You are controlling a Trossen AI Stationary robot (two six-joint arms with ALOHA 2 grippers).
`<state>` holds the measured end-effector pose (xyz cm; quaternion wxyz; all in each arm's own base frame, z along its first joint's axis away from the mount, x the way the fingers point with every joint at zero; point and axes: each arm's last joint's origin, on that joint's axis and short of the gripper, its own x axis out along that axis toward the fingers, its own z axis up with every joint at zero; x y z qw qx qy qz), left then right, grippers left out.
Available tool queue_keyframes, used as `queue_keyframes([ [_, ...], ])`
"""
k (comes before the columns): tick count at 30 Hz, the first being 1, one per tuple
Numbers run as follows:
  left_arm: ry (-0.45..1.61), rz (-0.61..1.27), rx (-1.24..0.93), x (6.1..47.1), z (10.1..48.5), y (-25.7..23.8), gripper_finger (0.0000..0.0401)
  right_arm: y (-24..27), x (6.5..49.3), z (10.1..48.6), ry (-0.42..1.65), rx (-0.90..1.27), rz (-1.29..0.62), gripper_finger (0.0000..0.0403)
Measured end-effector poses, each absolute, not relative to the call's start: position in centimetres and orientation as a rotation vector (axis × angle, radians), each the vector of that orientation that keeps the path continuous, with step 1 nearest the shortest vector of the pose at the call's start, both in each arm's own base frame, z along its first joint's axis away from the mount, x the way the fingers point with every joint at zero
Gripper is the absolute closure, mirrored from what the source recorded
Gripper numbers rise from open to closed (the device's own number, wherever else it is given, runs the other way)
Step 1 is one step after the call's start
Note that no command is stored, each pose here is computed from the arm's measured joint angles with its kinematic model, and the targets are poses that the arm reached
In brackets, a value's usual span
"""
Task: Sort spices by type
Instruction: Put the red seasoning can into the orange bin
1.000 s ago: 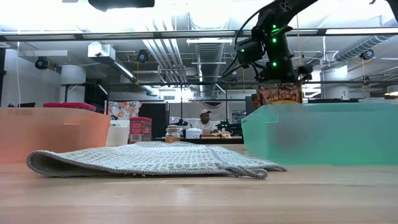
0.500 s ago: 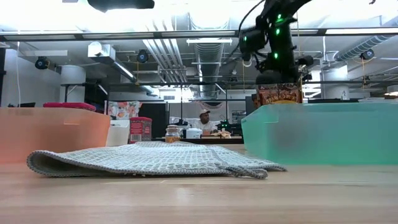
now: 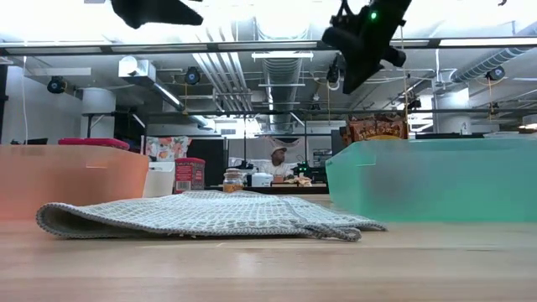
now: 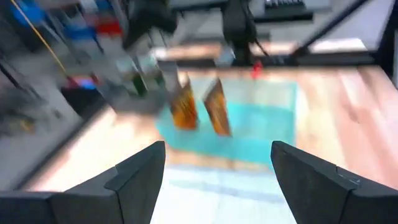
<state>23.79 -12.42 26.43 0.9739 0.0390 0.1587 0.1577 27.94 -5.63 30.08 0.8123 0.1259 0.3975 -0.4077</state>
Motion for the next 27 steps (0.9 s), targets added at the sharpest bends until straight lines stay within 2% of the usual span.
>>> queue_keyframes([
  [6,0.623,0.319,-0.069,23.2,27.8,-12.3,0.0125,-1.2,28.5,28.8,0.748,0.167,-0.872,0.0394],
  [10,0.910,0.304,0.010,21.3,27.4,-12.2,0.0125,0.3,28.6,28.4,0.734,0.164,-0.842,0.0394],
  [12,0.973,0.329,0.047,20.8,27.7,-11.8,0.0125,0.7,28.6,28.4,0.731,0.167,-0.830,0.0394],
  [20,0.994,0.467,0.033,22.3,29.6,-7.0,0.0126,1.0,28.8,28.3,0.698,0.190,-0.822,0.0394],
  [27,1.014,0.576,-0.093,24.2,29.6,1.2,0.0143,1.0,29.0,28.1,0.692,0.194,-0.820,0.0394],
])
